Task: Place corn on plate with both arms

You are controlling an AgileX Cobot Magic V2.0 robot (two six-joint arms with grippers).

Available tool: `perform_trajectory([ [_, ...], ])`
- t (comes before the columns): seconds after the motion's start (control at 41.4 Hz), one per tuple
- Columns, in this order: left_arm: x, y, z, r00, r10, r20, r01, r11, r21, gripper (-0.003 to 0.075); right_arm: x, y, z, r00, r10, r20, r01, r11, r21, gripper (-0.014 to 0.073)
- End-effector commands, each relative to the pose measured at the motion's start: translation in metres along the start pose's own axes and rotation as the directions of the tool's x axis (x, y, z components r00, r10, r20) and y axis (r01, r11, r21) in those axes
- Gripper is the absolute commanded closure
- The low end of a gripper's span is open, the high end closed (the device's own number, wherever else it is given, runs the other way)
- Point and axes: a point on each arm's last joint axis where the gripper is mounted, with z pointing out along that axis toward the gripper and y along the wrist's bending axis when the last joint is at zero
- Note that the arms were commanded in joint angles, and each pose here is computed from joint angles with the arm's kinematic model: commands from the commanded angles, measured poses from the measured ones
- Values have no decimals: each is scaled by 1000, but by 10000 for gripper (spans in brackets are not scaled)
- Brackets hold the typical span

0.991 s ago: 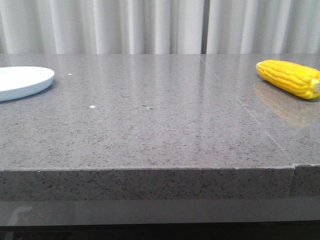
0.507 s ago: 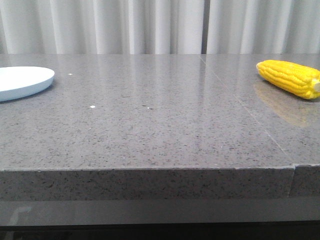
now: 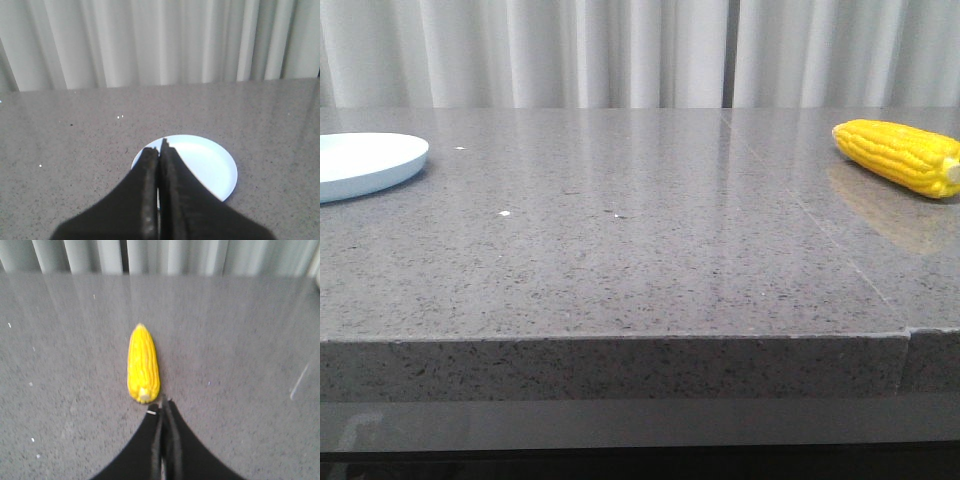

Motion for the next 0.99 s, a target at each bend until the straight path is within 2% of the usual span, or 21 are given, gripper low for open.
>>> perform_trajectory([
  [0.0, -13, 0, 9, 999, -12, 52, 12, 1000, 2, 740, -14, 0, 12, 999, -11, 30, 11, 1000, 3, 663],
  [0.314, -5, -1, 41, 998, -13, -65, 13, 1000, 6, 740, -8, 0, 50, 994, -10, -110, 11, 1000, 8, 656],
  [0.411, -2, -1, 48, 995, -12, -97, 13, 1000, 6, 724, -6, -1, 58, 990, -9, -140, 10, 1000, 10, 576],
  [0.483, 0, -1, 53, 992, -12, -123, 13, 1000, 7, 647, -4, -1, 64, 987, -10, -161, 12, 1000, 11, 441],
  [0.556, 2, -1, 58, 990, -12, -144, 13, 1000, 7, 494, -3, -1, 68, 985, -10, -175, 12, 1000, 11, 251],
  [0.58, 3, -1, 59, 989, -12, -149, 13, 1000, 8, 428, -3, -1, 69, 984, -10, -179, 12, 1000, 11, 153],
  [0.628, 3, -1, 60, 988, -12, -153, 13, 1000, 8, 332, -2, -1, 71, 983, -10, -186, 12, 1000, 12, 40],
  [0.652, 4, -1, 62, 987, -11, -159, 13, 1000, 8, 275, -2, -1, 71, 982, -10, -187, 12, 1000, 12, 3],
  [0.701, 5, -1, 64, 986, -11, -168, 13, 1000, 8, 211, -2, -1, 73, 981, -10, -192, 12, 1000, 12, -59],
  [0.773, 6, -1, 66, 984, -11, -180, 13, 1000, 8, 169, -2, -1, 74, 981, -10, -195, 12, 1000, 12, -64],
  [0.966, 6, -1, 81, 971, -10, -239, 13, 1000, 10, 175, -4, -1, 74, 985, -9, -174, 11, 1000, 11, -52],
])
